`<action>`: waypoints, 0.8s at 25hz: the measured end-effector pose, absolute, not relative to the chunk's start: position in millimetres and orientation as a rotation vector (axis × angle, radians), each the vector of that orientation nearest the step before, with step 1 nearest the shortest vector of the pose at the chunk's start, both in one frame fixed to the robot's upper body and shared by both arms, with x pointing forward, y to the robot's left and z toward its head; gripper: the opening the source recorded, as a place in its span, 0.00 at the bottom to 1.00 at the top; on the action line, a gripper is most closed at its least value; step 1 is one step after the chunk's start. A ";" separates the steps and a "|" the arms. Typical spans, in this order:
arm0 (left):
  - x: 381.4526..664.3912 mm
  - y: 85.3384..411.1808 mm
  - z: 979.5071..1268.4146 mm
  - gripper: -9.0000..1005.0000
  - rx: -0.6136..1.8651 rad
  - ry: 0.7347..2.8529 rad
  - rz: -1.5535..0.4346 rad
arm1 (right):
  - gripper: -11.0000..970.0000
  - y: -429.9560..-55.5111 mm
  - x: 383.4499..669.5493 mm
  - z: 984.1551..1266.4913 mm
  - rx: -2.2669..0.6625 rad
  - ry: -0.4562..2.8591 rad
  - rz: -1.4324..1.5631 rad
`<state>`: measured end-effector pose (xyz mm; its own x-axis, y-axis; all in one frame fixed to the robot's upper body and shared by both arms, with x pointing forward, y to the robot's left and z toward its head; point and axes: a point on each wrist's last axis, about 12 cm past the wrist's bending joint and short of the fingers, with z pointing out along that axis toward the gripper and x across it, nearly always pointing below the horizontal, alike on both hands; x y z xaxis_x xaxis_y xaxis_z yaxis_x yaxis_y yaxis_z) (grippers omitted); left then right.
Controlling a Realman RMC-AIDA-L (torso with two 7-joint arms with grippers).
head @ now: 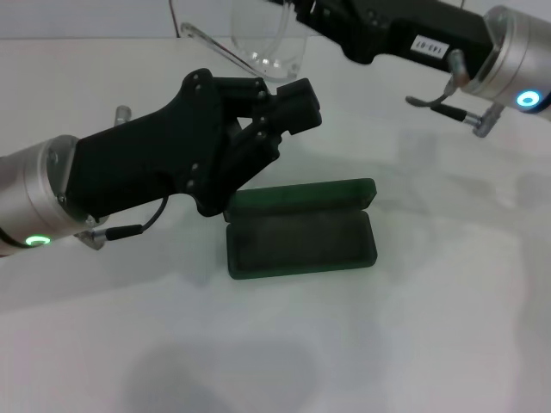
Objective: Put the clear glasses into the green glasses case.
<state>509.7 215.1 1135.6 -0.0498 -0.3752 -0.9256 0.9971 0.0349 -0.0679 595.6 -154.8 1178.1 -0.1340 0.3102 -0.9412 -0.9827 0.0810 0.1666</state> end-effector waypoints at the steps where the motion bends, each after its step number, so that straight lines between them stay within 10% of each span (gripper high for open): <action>1: 509.9 215.1 1135.6 0.07 0.860 0.986 -1.374 | 0.13 -153.8 595.2 1177.2 -0.834 1.139 1.370; 20: 511.5 213.2 1136.9 0.07 0.862 0.980 -1.385 | 0.13 -165.2 594.3 1174.1 -0.740 1.112 1.319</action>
<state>511.5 213.2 1136.9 -0.0538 -0.3785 -0.9240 0.9973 0.0253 -0.0684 594.3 -165.2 1174.1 -0.0994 0.3660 -0.9253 -0.9737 0.1556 0.1661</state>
